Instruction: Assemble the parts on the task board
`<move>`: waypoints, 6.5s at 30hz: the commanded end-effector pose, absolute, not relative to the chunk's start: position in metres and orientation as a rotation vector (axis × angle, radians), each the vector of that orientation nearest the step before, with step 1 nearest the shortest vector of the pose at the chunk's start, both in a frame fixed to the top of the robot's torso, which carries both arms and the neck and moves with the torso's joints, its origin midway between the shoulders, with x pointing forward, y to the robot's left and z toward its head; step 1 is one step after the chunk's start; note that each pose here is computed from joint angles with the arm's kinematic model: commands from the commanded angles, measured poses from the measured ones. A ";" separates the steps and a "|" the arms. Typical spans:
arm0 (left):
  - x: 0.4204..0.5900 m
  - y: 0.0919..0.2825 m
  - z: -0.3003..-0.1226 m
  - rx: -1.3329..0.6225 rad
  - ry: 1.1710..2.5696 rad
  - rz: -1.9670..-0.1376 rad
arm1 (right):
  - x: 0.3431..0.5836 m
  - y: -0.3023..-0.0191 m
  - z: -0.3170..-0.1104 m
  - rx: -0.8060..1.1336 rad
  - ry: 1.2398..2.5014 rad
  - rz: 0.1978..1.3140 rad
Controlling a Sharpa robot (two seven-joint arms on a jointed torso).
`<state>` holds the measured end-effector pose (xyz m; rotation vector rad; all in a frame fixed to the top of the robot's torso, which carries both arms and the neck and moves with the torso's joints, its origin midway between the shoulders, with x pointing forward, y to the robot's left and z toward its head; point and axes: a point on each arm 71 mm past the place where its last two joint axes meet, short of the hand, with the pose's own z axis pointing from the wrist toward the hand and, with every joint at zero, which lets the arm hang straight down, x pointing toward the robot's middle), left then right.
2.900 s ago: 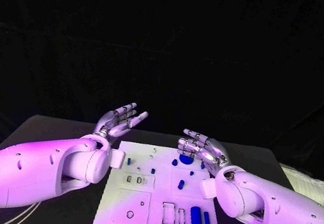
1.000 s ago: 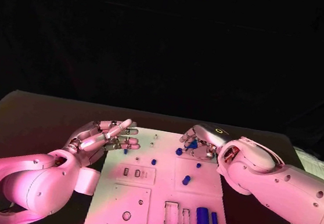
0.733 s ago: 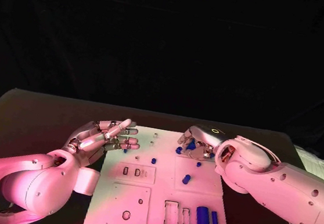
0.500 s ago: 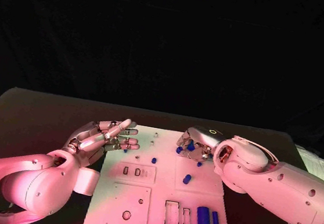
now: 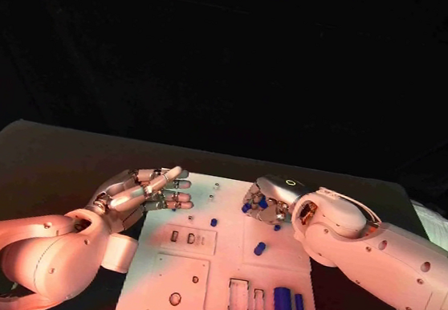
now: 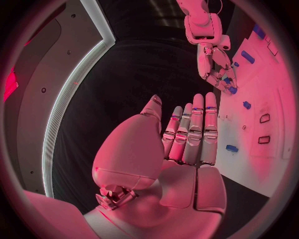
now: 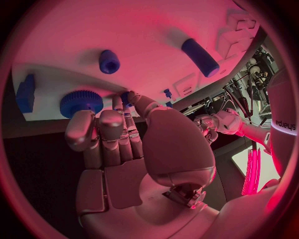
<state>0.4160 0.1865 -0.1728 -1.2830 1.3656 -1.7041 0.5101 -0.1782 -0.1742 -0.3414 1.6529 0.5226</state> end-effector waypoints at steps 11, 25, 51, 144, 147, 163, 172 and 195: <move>0.416 0.184 -0.171 -1.280 1.373 -1.730 | 0.505 -0.174 -0.162 -0.254 1.507 0.560; 0.415 0.183 -0.172 -1.282 1.379 -1.731 | 0.516 -0.159 -0.154 -0.178 1.435 0.555; 0.414 0.182 -0.171 -1.282 1.385 -1.735 | 0.528 -0.124 -0.158 -0.221 1.463 0.584; 0.418 0.185 -0.173 -1.288 1.397 -1.728 | 0.523 -0.216 -0.165 0.078 1.665 0.401; 0.418 0.185 -0.173 -1.288 1.398 -1.728 | 0.524 -0.215 -0.165 0.072 1.666 0.397; 0.418 0.185 -0.173 -1.289 1.401 -1.729 | 0.524 -0.211 -0.174 0.013 1.700 0.339; 0.418 0.185 -0.173 -1.289 1.402 -1.730 | 0.522 -0.206 -0.173 0.001 1.628 0.330; 0.419 0.185 -0.174 -1.289 1.401 -1.731 | 0.480 -0.121 -0.160 -0.090 1.451 0.596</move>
